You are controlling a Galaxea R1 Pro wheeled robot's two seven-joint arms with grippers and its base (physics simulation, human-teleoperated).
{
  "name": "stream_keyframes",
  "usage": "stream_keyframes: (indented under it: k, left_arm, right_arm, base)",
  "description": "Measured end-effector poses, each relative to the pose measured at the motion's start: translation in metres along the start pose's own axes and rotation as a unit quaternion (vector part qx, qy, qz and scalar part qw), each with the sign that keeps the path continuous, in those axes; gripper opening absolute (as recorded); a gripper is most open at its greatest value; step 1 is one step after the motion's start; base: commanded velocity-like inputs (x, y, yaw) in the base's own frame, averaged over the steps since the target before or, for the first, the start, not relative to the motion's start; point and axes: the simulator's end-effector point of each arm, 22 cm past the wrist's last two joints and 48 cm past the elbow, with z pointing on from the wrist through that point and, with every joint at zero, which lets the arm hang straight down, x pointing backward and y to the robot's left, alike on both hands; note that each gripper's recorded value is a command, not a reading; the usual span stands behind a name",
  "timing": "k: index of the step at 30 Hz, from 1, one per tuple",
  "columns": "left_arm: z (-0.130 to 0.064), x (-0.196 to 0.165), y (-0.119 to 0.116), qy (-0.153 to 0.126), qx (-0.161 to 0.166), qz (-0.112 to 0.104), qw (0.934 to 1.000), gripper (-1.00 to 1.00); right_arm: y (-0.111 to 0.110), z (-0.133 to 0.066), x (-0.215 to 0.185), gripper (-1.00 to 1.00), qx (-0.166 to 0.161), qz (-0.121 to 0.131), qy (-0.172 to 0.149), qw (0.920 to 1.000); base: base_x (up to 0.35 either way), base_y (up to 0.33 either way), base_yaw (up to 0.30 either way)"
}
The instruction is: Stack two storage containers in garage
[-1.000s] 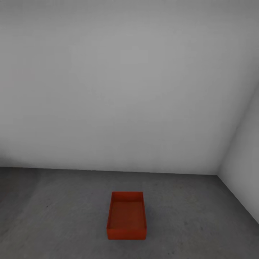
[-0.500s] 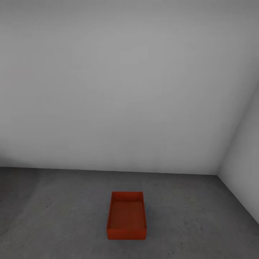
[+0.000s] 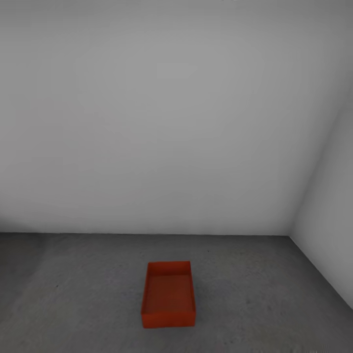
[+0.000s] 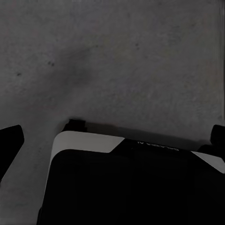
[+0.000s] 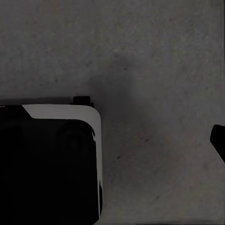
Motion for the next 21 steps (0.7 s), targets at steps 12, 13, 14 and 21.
stream_keyframes:
  k: [12, 13, 14, 21]
  left_arm:
    - [-0.002, -0.004, -0.001, -0.005, 0.002, -0.002, 1.0000, 1.00]
    - [-0.002, -0.005, -0.001, -0.005, 0.002, -0.002, 1.0000, 1.00]
    - [-0.003, -0.005, -0.002, -0.006, 0.003, -0.002, 1.0000, 1.00]
    - [-0.005, -0.009, -0.005, -0.011, 0.005, -0.003, 0.9999, 1.00]
  right_arm:
    - [0.002, -0.001, -0.004, 1.00, -0.001, 0.002, -0.005, 1.0000]
    - [0.002, -0.001, -0.005, 1.00, -0.001, 0.002, -0.006, 1.0000]
    - [0.002, -0.002, -0.005, 1.00, -0.001, 0.002, -0.007, 1.0000]
    - [0.002, -0.003, -0.010, 1.00, -0.001, 0.003, -0.013, 0.9999]
  base:
    - [0.000, 0.000, -0.155]
    - [0.000, 0.000, -0.028]
    - [0.000, 0.000, -0.018]
    - [0.000, 0.000, -0.006]
